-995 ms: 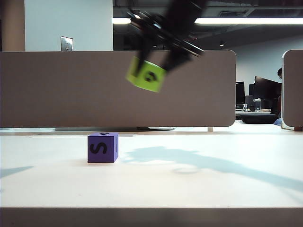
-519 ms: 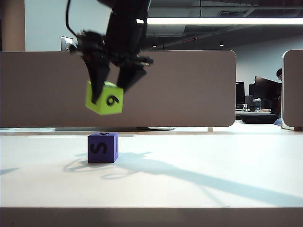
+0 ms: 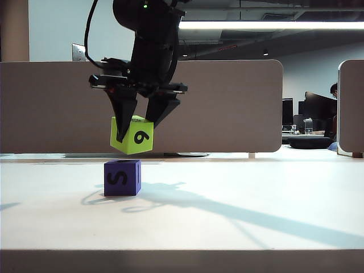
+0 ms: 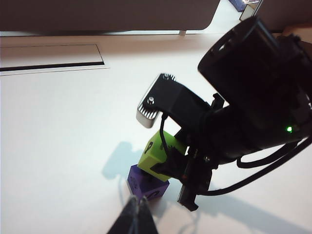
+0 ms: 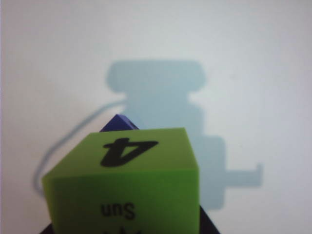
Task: Stack the letter block on the right onto the letter block on the left.
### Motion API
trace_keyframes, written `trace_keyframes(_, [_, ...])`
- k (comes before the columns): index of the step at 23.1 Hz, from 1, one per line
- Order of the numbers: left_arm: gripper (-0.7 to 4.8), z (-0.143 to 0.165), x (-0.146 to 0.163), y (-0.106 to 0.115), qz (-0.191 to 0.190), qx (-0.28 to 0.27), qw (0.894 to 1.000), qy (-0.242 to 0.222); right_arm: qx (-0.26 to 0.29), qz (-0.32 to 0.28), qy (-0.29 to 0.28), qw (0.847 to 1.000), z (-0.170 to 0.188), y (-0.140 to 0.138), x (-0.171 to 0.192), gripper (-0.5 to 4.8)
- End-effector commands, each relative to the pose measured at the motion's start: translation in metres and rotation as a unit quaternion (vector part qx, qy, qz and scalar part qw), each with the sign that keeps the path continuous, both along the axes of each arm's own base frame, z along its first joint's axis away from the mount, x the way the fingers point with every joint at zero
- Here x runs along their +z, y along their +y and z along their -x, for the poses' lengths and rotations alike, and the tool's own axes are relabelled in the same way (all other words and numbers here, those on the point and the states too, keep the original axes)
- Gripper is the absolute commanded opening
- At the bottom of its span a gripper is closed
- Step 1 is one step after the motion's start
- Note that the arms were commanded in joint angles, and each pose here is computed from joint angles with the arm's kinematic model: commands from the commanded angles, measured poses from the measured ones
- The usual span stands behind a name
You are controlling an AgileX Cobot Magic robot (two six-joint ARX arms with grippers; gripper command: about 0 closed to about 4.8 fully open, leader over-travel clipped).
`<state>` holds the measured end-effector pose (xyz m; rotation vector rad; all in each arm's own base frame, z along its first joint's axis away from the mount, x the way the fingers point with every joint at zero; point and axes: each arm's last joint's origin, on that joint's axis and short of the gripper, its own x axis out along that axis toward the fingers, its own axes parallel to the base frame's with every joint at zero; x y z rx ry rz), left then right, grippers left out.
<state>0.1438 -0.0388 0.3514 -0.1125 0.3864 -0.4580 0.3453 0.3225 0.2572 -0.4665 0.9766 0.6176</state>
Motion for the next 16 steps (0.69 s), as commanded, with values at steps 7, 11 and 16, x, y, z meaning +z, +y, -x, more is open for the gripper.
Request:
trace_keyframes(7, [-0.05, 0.0011, 0.0025, 0.0, -0.011, -0.006, 1.0, -0.013, 0.011, -0.028, -0.001, 1.0, -0.0017, 0.0039, 0.0016, 3.33])
trace_keyframes(11, [-0.05, 0.0016, 0.0029, 0.0002, -0.011, -0.005, 1.0, -0.014, 0.011, -0.026, 0.002, 1.0, -0.0014, 0.0034, 0.0006, 3.37])
trace_keyframes(16, [-0.05, 0.0017, 0.0029, 0.0002, -0.011, -0.004, 1.0, -0.015, 0.012, -0.029, -0.001, 1.0, 0.0, 0.0021, 0.0053, 3.37])
